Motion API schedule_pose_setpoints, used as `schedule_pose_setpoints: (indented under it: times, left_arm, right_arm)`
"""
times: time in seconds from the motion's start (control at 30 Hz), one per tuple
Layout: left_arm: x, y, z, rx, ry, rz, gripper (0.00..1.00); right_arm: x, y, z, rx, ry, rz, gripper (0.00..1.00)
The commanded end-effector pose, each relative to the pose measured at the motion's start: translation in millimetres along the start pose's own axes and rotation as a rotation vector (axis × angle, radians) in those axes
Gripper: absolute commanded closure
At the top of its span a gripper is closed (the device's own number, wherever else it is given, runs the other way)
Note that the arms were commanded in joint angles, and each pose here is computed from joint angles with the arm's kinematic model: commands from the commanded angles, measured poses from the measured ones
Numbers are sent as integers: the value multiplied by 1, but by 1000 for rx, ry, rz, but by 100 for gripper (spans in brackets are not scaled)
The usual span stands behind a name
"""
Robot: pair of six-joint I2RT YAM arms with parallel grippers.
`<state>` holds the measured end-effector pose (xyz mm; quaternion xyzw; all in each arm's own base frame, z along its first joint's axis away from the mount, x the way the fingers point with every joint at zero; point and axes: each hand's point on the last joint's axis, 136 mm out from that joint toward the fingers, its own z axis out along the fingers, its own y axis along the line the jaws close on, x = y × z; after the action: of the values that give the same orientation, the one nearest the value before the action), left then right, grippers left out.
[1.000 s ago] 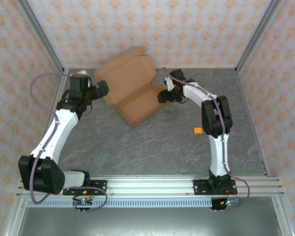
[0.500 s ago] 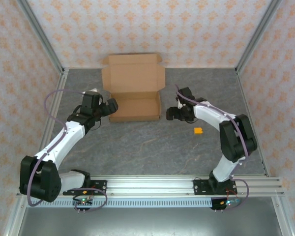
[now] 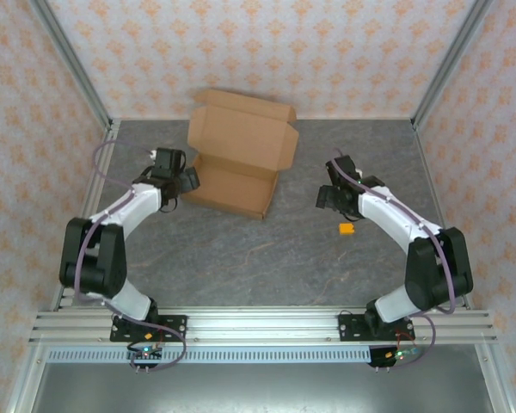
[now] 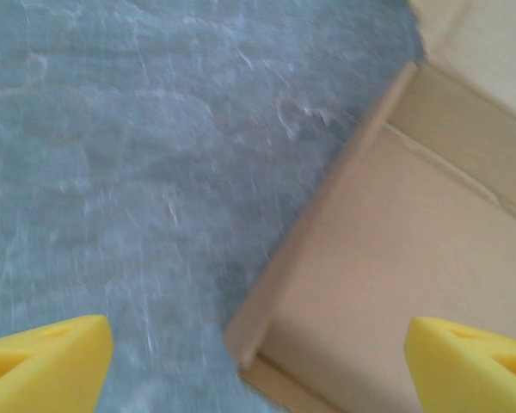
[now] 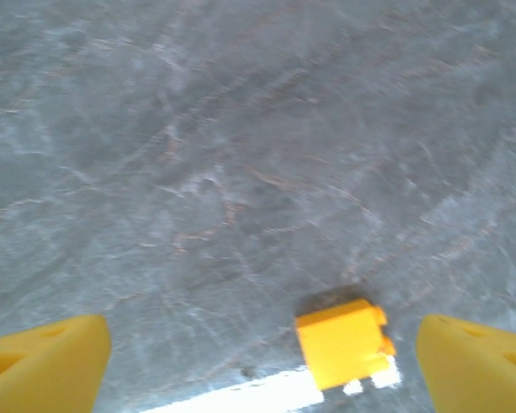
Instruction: Fold the paper box
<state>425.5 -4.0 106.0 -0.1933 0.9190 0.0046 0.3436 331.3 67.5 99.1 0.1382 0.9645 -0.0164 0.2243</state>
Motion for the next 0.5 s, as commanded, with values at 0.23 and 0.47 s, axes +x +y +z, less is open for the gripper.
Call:
schedule_pose_setpoints:
  times: [0.23, 0.47]
  left_arm:
    - [-33, -5, 54, 17, 76, 67, 10]
    - [-24, -30, 71, 157, 122, 36, 10]
  right_arm:
    - [48, -36, 2, 5, 148, 157, 7]
    - [71, -29, 13, -56, 202, 228, 12]
